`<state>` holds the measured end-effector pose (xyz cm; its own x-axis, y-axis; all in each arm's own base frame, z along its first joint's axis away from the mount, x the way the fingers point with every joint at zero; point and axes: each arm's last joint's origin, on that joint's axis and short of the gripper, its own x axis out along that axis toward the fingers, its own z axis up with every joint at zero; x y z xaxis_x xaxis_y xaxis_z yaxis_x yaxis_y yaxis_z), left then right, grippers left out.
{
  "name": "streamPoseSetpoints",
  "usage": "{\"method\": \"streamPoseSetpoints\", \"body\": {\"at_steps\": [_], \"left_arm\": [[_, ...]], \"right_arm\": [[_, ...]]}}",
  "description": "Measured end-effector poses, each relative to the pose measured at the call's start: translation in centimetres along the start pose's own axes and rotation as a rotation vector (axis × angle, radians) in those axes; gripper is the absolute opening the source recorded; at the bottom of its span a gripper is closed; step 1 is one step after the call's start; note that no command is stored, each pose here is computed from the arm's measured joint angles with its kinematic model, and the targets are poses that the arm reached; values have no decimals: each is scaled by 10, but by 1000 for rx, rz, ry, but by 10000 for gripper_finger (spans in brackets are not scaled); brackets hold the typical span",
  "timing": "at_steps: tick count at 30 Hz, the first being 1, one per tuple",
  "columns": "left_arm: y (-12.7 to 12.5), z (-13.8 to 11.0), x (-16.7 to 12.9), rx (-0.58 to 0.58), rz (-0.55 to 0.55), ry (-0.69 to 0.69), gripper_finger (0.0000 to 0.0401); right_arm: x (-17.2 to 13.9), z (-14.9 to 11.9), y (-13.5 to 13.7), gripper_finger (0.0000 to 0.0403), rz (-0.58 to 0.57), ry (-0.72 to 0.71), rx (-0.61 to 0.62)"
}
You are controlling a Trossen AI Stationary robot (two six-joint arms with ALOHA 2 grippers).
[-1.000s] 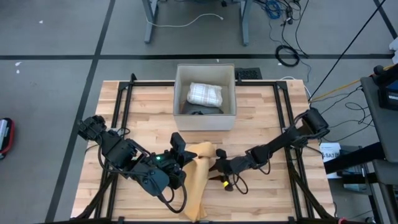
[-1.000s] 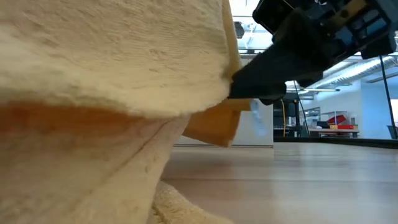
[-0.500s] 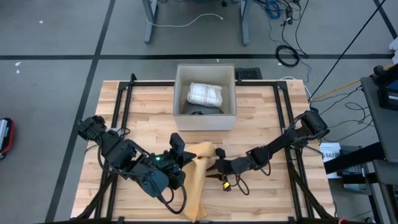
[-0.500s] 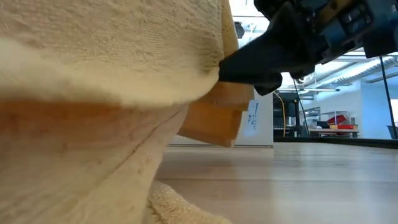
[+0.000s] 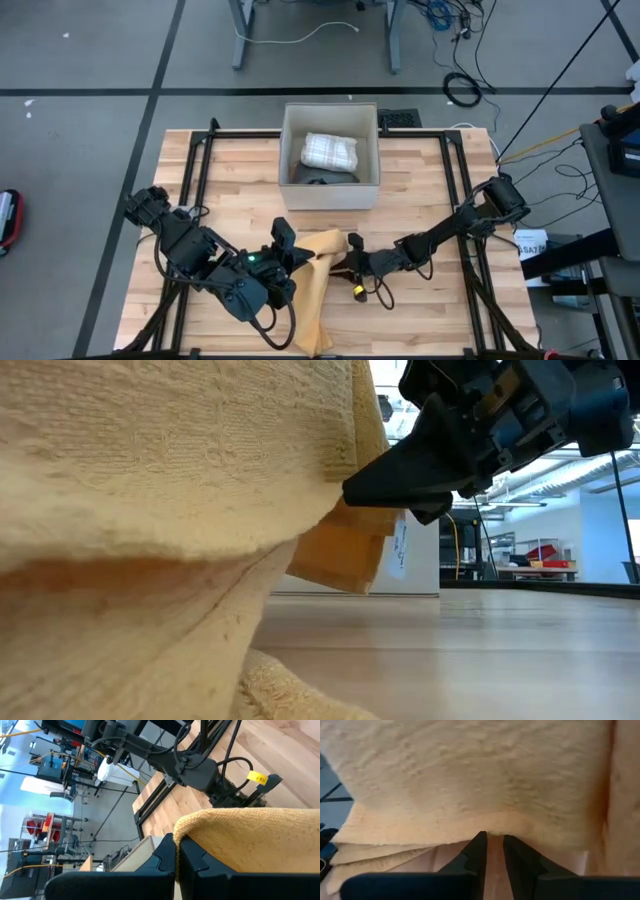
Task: Fold towel
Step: Fold the orange towel
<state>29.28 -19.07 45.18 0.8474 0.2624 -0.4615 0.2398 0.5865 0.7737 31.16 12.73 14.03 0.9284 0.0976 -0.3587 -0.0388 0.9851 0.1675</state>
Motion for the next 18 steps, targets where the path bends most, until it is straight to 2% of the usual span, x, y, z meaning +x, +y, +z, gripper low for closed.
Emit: {"method": "streamPoseSetpoints", "body": {"at_steps": [7, 12, 18], "left_arm": [[0, 0, 0, -2, 0, 0, 0], [0, 0, 0, -2, 0, 0, 0], [0, 0, 0, -4, 0, 0, 0]], "right_arm": [[1, -2, -3, 57, -17, 27, 73], [2, -2, -3, 57, 41, 28, 117], [13, -23, -11, 57, 35, 118, 154]]}}
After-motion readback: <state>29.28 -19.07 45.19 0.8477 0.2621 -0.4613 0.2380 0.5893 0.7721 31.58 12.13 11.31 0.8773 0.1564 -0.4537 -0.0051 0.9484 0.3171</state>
